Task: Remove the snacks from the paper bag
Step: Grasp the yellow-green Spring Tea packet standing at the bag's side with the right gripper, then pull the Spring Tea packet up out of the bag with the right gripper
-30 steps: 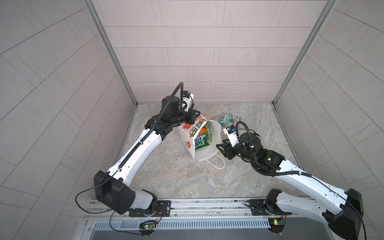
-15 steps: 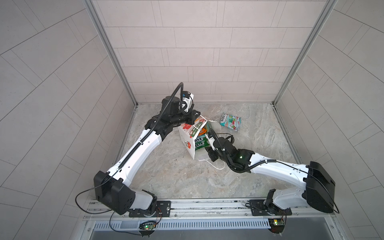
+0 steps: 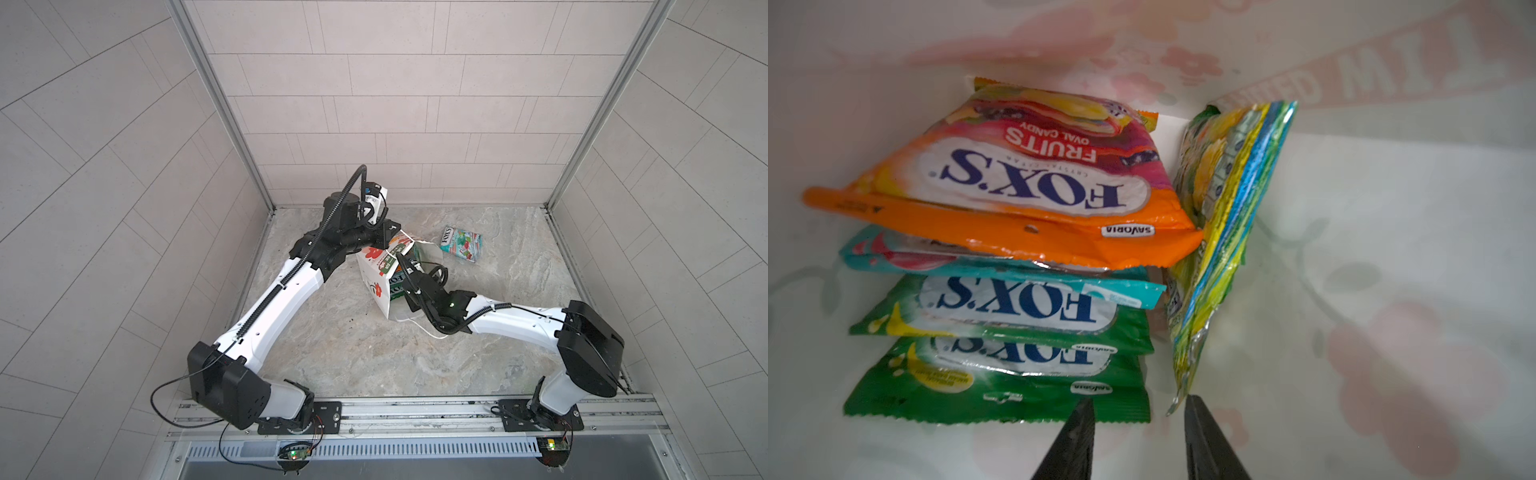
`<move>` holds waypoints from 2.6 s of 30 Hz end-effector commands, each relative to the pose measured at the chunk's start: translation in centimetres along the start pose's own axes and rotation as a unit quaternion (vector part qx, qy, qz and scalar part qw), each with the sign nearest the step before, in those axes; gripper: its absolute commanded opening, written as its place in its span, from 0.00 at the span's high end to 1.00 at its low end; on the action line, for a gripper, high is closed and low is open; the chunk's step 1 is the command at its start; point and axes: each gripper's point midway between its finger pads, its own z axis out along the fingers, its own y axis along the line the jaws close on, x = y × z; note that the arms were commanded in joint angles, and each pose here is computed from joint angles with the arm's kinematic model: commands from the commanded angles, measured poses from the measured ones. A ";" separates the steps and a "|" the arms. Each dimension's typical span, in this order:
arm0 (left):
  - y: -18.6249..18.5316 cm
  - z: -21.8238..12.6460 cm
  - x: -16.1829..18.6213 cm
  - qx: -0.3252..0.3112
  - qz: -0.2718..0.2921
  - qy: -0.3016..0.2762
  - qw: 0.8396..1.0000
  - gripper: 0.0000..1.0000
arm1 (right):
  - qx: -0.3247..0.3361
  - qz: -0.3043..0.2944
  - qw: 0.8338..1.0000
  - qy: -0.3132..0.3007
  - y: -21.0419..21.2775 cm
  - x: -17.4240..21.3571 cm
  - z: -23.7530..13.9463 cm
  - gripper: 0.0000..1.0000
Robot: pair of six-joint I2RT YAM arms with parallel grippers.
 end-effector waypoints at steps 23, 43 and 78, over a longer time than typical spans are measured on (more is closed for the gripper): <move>-0.4 -0.4 -0.8 0.008 0.013 -0.017 1.000 1.00 | 0.072 0.037 0.996 0.039 -2.8 0.3 5.0 0.67; -0.3 -0.4 -0.7 0.006 0.013 -0.017 1.000 1.00 | 0.063 0.035 0.995 0.062 -2.8 0.4 8.4 0.90; 0.6 0.5 -0.2 -0.005 -0.003 -0.007 1.000 1.00 | -0.101 0.045 0.993 -0.035 -4.4 -4.5 -6.9 1.00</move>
